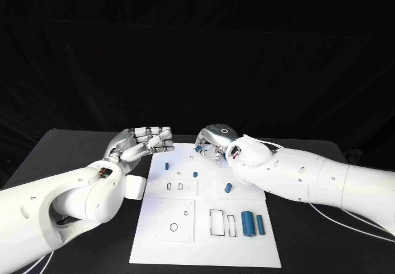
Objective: Assemble the parts on the task board
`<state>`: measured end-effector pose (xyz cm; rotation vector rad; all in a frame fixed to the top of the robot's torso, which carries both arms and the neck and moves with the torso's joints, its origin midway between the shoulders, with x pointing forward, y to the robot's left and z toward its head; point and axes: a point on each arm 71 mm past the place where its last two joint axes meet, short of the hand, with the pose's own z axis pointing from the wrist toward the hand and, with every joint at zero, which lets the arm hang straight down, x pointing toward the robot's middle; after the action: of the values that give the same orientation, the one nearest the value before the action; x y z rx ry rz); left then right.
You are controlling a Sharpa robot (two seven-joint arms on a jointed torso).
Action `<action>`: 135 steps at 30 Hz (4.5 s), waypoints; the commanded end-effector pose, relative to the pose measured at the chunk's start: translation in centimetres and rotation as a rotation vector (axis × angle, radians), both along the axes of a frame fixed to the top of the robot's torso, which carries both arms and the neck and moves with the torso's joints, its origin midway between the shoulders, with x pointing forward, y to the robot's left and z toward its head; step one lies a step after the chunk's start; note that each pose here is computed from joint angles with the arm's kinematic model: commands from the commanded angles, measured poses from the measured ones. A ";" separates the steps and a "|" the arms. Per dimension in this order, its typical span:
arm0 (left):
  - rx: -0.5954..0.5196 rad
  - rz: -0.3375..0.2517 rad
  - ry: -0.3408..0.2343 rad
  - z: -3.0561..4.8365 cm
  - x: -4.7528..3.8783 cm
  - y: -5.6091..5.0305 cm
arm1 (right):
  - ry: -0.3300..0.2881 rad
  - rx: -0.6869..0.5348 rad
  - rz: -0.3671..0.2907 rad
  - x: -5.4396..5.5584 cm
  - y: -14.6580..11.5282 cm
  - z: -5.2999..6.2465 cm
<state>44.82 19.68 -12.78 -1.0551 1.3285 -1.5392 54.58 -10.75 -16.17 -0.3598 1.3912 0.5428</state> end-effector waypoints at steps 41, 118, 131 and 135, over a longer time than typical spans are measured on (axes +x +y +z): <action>-0.010 -0.034 -0.013 0.53 0.03 -0.5 | 0.032 0.001 -0.053 1.3 0.7 -0.7; -0.001 -0.016 -0.006 0.47 0.68 0.5 | 0.297 0.031 -0.245 0.2 -9.7 -0.9; -0.001 -0.016 -0.005 0.48 0.68 0.5 | 0.310 0.020 -0.227 0.2 -9.3 -1.2; 0.000 -0.014 -0.005 0.47 0.69 0.5 | 0.299 0.027 -0.224 0.2 -9.2 -1.2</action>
<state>45.57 20.44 -12.46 -1.0537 1.3306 -1.5294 54.88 -20.16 -17.09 -0.0776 1.6755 0.4344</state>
